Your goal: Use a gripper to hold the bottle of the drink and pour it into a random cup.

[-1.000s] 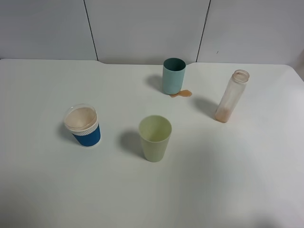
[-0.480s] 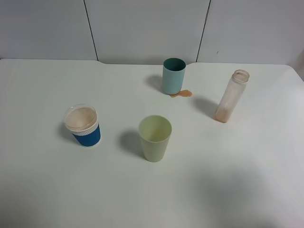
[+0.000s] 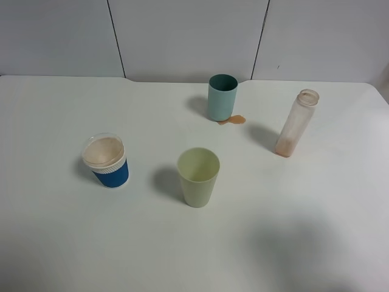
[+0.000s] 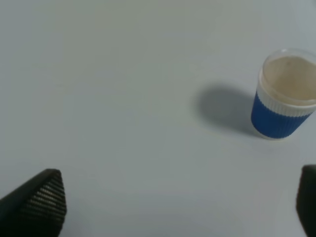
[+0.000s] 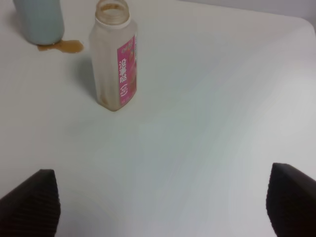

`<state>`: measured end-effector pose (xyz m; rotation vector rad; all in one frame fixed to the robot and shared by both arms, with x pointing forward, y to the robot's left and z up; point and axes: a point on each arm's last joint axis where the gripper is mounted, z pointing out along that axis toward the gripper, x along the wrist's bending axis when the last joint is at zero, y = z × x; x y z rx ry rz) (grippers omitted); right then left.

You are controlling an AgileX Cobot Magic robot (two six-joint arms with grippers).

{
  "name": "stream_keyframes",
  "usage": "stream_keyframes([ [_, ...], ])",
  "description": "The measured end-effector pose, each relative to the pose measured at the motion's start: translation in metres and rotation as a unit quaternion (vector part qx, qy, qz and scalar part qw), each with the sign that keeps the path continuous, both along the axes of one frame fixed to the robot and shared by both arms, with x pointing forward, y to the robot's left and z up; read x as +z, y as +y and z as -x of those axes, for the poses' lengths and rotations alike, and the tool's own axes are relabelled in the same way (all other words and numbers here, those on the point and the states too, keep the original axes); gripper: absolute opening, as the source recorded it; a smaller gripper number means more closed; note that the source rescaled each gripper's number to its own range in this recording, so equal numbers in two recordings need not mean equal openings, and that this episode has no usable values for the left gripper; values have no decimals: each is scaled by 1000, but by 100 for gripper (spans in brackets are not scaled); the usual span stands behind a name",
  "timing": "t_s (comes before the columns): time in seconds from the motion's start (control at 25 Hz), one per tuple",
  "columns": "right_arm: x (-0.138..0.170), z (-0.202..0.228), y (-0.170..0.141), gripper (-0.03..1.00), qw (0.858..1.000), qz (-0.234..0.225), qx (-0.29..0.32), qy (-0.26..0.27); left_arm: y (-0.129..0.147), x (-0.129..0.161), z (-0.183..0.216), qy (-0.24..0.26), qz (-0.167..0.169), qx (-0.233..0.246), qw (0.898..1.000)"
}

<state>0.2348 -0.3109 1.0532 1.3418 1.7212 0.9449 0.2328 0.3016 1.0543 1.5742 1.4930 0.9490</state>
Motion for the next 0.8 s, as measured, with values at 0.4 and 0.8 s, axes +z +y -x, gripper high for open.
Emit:
stream_keyframes([
  [0.4, 0, 0, 1, 94, 1000, -1, 4, 1, 0, 0, 0, 0, -2, 1, 1000],
  [0.8, 0, 1, 3, 94, 1000, -26, 4, 5, 0, 0, 0, 0, -2, 1, 1000],
])
